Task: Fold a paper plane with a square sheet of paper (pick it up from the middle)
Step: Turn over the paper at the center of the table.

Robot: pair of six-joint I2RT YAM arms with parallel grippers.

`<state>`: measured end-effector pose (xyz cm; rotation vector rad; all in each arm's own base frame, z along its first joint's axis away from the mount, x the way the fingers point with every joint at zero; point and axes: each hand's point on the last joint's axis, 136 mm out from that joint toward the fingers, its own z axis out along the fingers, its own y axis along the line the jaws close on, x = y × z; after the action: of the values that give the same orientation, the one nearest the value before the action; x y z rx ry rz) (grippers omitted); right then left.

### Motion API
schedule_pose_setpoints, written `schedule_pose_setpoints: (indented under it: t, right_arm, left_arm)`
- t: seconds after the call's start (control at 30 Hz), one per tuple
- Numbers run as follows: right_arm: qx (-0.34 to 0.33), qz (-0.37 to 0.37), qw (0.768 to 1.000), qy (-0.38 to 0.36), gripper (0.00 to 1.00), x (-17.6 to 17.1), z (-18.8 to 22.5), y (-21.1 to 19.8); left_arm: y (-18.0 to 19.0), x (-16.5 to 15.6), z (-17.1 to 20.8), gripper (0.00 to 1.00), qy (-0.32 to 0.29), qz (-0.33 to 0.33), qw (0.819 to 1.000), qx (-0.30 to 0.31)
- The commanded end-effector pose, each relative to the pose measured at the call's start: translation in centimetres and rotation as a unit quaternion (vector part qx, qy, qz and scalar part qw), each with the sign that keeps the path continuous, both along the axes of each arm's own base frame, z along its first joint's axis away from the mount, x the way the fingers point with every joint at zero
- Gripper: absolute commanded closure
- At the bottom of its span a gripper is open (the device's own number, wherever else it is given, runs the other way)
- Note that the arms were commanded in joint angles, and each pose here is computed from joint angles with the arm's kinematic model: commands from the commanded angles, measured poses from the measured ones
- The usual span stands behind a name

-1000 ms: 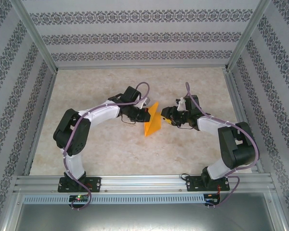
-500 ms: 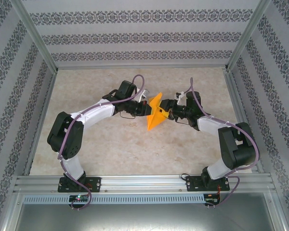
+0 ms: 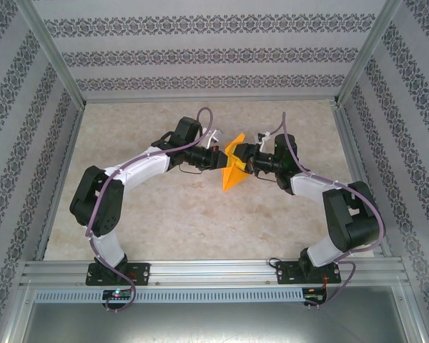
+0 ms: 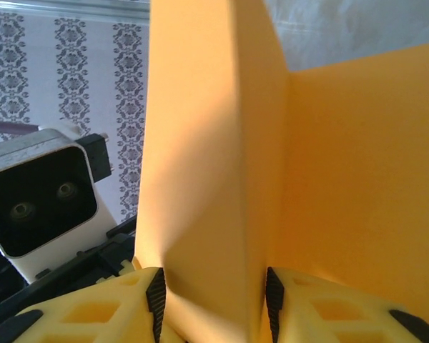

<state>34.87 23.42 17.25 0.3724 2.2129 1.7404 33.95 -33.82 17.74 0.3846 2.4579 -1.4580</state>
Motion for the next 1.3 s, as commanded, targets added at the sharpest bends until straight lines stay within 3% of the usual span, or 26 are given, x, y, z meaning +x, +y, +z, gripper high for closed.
schedule_pose_setpoints:
  t: [0.0,0.2,0.4,0.57,0.7,0.87,0.97,1.13,1.27]
  right_arm:
    - [0.016,0.013,0.999,-0.026,0.6,0.2,1.6,0.6]
    - [0.015,0.014,0.999,-0.025,0.73,0.1,1.4,0.6]
    - [0.018,0.017,0.999,-0.027,0.86,0.1,1.6,0.7]
    - [0.021,0.018,0.999,-0.03,0.95,0.3,2.1,0.7]
    - [0.021,0.02,0.999,-0.033,0.98,0.5,2.3,0.8]
    - [0.023,0.027,0.998,-0.042,0.99,0.5,3.0,1.1]
    - [0.022,0.032,0.998,-0.049,1.0,0.5,3.4,1.4]
    - [0.026,0.035,0.997,-0.059,1.0,0.5,4.1,1.9]
    - [0.034,0.035,0.997,-0.063,1.0,0.6,4.8,2.1]
  left_arm:
    - [0.3,0.3,1.8,0.92,-0.018,0.0,0.999,-0.026]
    - [0.5,0.2,1.8,0.87,-0.019,0.004,0.999,-0.035]
    - [1.1,0.3,2.4,0.71,-0.029,0.018,0.999,-0.032]
    - [1.4,0.1,3.9,0.64,-0.043,0.021,0.998,-0.034]
    - [2.2,0.2,4.8,0.59,-0.055,0.032,0.998,-0.022]
    - [5.3,0.4,3.4,0.48,-0.066,0.078,0.991,0.086]
    - [6.3,0.0,3.0,0.38,-0.055,0.097,0.988,0.104]
    - [5.7,-1.2,1.8,0.37,0.007,0.108,0.992,0.069]
    - [4.7,-2.0,2.3,0.36,0.017,0.108,0.994,0.024]
